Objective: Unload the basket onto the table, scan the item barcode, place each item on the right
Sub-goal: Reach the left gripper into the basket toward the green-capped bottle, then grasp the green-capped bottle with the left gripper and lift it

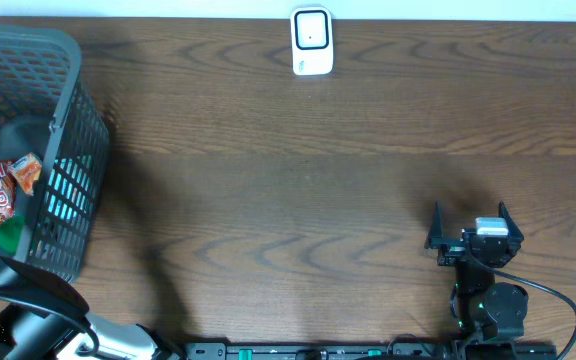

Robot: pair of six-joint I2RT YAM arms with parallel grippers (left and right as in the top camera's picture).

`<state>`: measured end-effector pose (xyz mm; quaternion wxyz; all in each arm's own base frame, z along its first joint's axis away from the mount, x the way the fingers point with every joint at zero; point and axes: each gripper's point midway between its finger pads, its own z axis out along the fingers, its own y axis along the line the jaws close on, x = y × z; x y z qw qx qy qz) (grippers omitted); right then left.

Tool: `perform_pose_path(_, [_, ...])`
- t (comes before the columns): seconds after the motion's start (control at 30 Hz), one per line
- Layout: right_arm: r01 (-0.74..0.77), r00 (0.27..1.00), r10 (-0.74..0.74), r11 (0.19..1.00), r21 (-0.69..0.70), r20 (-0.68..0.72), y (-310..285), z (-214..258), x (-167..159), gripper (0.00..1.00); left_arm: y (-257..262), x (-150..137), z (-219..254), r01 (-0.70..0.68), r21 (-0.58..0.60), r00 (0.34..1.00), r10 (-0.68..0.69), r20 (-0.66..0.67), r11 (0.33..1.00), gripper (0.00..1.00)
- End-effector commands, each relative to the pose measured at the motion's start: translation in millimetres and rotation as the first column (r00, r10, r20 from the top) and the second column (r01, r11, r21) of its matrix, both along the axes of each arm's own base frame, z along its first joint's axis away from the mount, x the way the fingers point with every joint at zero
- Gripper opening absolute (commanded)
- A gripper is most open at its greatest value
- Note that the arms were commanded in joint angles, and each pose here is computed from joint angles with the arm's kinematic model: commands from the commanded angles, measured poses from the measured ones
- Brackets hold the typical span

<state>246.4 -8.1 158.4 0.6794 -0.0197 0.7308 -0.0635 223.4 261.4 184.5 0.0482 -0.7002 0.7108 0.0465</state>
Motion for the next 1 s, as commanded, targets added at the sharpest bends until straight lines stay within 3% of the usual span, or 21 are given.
perform_pose_path(0.0, [0.019,1.000,-0.019,1.000,0.010,0.000,-4,0,0,0.99,3,-8,-18,-0.032,0.007,0.998,0.032,-0.048,0.999,1.00])
perform_pose_path(0.27, [0.019,1.000,-0.019,1.000,0.010,0.000,-4,0,0,0.99,6,-6,-57,-0.032,0.007,0.998,0.032,-0.047,0.999,0.99])
perform_pose_path(0.97, [0.019,1.000,-0.019,1.000,0.010,0.001,-4,0,0,0.99,8,-4,-105,-0.033,0.031,0.999,0.034,-0.025,0.999,1.00])
